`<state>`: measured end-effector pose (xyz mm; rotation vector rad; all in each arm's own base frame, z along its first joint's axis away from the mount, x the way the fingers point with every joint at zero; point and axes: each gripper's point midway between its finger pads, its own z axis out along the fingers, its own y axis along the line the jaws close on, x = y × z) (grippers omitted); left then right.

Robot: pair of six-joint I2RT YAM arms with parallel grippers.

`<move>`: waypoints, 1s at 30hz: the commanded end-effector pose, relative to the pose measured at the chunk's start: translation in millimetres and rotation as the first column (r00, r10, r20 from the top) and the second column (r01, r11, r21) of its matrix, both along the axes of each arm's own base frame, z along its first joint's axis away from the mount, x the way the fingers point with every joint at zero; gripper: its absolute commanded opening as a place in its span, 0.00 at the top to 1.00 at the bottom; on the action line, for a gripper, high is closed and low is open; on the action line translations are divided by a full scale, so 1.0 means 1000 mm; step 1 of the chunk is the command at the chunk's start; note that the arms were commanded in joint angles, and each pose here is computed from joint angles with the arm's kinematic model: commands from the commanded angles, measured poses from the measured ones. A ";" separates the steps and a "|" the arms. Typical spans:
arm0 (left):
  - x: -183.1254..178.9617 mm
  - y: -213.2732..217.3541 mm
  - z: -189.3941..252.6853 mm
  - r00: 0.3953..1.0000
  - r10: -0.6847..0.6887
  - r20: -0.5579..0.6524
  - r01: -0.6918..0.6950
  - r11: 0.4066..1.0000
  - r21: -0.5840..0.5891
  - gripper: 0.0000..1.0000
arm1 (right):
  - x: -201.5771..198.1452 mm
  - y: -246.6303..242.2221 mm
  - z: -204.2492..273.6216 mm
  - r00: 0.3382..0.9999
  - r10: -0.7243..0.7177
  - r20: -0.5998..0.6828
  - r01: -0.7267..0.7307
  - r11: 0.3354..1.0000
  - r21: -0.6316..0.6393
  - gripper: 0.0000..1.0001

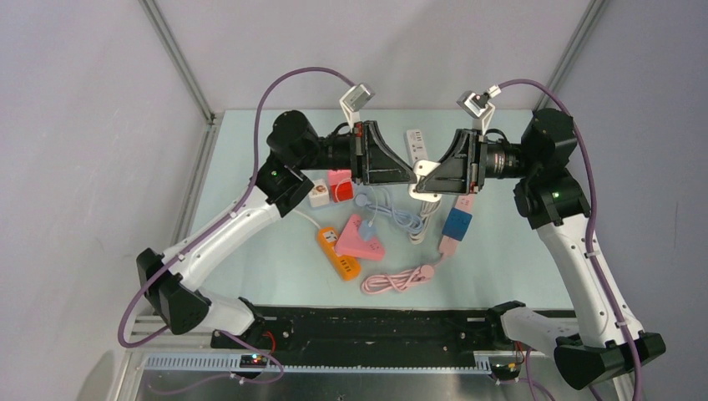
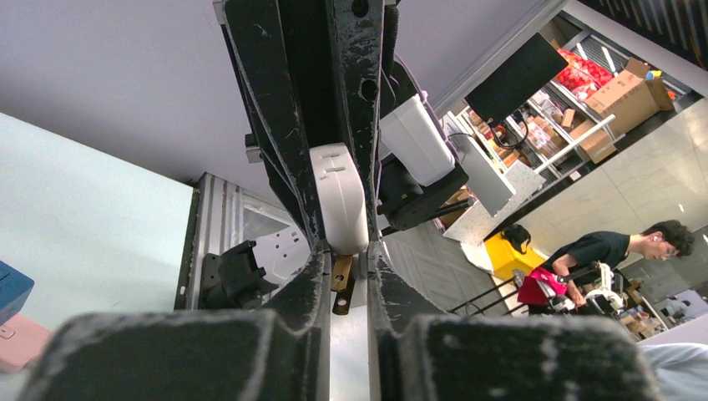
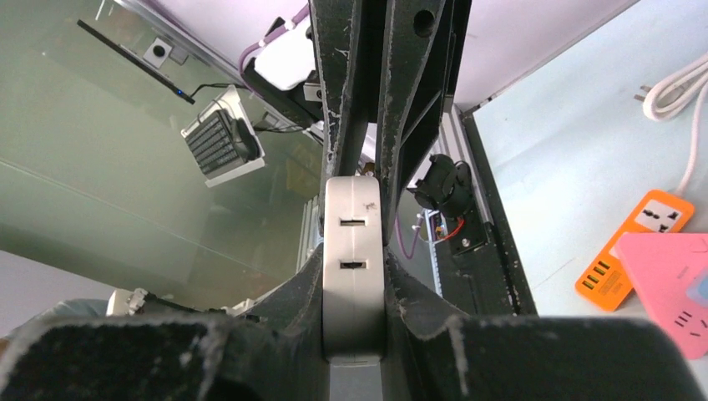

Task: Insert the plug
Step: Adjust the plug.

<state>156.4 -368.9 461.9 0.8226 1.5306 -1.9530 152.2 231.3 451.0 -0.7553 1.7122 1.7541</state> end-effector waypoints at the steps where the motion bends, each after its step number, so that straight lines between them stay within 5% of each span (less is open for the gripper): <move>1: -0.003 -0.001 0.012 0.999 -0.004 0.039 0.006 0.999 -0.034 0.94 | 0.008 -0.002 0.002 0.999 -0.047 0.011 0.047 0.999 -0.005 1.00; 10: 0.009 -0.004 0.001 0.999 0.028 0.024 -0.027 0.999 -0.020 0.98 | 0.023 -0.006 -0.010 0.991 -0.120 -0.057 0.117 0.992 -0.040 1.00; 14: 0.012 -0.005 0.001 0.999 0.034 0.029 -0.033 0.999 -0.021 0.74 | 0.022 -0.006 -0.010 0.992 -0.112 -0.062 0.110 0.993 -0.041 1.00; 19: 0.015 -0.008 0.007 0.999 0.038 0.036 -0.037 0.999 -0.029 0.68 | 0.019 -0.002 -0.016 0.994 -0.081 -0.078 0.077 0.996 -0.053 1.00; 25: 0.017 -0.010 0.006 0.999 0.034 0.034 -0.033 0.999 -0.027 0.76 | 0.018 0.003 -0.024 0.994 -0.061 -0.088 0.055 0.996 -0.069 1.00; 30: 0.017 -0.011 0.005 0.999 0.023 0.034 -0.023 0.999 -0.023 0.96 | 0.021 0.004 -0.028 0.992 -0.060 -0.111 0.051 0.996 -0.078 1.00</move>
